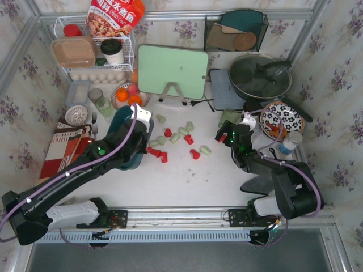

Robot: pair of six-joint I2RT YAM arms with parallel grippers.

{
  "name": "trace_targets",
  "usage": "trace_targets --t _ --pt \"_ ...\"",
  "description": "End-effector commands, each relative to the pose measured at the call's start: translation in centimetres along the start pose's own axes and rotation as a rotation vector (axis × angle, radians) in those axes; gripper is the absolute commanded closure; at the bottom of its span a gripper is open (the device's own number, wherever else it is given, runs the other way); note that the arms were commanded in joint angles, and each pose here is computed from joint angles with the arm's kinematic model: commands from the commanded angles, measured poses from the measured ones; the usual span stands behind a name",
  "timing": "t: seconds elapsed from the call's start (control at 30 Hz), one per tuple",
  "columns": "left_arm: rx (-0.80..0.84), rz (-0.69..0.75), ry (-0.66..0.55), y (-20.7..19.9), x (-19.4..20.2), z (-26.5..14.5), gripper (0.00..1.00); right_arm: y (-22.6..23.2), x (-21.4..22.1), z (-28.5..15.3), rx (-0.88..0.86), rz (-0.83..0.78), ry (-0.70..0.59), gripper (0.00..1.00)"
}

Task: Mix the coffee capsules in the storage basket

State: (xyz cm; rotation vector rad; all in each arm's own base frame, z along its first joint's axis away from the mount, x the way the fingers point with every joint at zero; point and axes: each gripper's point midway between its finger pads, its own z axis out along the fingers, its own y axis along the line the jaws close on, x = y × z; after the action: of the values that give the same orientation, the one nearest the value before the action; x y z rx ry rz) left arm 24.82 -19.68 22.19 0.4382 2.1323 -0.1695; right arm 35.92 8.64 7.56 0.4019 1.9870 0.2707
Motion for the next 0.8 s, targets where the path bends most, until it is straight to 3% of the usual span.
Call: trace_targets --t 0.0,0.3,0.77 --pt "0.029 0.010 -0.042 -0.2 -0.7 -0.4 1.00 1.9 0.1 0.9 -0.109 0.070 0.000 0.06" --pt "0.031 0.008 -0.051 0.0 -0.6 -0.8 1.00 4.4 3.8 2.1 -0.193 0.117 0.116 0.08" --pt "0.066 -0.017 -0.075 -0.7 -1.0 -0.8 1.00 14.1 7.7 4.5 -0.349 -0.089 0.237 0.07"
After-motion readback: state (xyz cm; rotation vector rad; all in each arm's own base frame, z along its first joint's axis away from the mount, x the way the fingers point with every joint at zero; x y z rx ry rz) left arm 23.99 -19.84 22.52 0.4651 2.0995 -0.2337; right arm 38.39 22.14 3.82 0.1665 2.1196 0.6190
